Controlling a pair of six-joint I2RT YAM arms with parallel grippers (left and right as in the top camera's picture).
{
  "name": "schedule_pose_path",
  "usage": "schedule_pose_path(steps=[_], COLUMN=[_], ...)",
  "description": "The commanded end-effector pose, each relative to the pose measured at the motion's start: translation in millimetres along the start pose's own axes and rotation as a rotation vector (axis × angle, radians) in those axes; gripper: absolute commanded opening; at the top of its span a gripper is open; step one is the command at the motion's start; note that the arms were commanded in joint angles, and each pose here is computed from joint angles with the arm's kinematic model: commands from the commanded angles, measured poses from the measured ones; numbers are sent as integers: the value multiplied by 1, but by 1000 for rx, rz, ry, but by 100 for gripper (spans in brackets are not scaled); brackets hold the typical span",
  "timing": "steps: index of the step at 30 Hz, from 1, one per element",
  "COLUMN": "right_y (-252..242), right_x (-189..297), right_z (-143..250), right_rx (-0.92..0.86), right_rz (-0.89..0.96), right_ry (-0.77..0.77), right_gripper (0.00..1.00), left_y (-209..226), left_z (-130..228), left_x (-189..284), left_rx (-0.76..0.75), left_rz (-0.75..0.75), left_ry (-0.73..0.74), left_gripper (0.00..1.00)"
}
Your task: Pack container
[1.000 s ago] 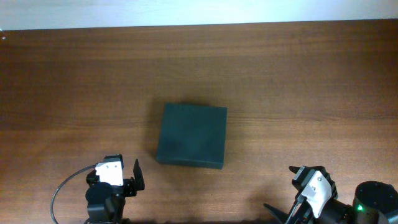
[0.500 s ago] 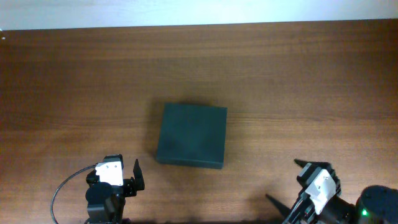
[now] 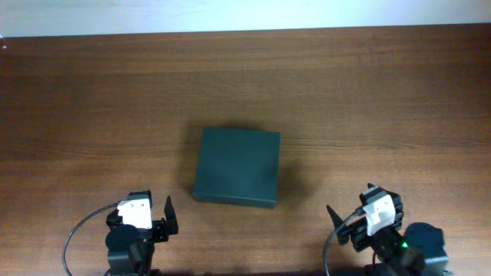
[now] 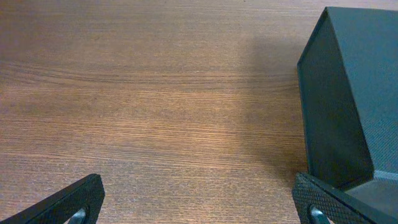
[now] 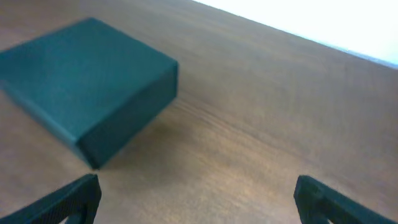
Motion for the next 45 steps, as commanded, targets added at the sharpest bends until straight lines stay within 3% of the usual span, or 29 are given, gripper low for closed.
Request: schedule_pose_path(steps=[1, 6, 22, 45], right_y=[-12, -28, -32, -32], right_x=[-12, -22, -37, -36], right_z=[17, 38, 76, 78], right_rx=[-141, -270, -291, -293], right_rz=[63, 156, 189, 188], right_ry=[3, 25, 112, 121], right_gripper=[99, 99, 99, 99], left_y=[1, 1, 1, 1], left_z=[1, 1, 1, 1], left_x=[-1, -1, -1, -1], left_rx=[13, 13, 13, 13], left_rz=[-5, -5, -5, -5], left_ry=[-4, -4, -4, -4], left_gripper=[99, 99, 99, 99])
Point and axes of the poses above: each gripper's point midway between its finger pads, its own x axis back along the fingers, its own y axis along the line the jaws close on, z = x × y, the point moved 1 cm from there along x, back along the fingers, and after that the axes turned 2 degrees about -x, right-handed, at the moved point
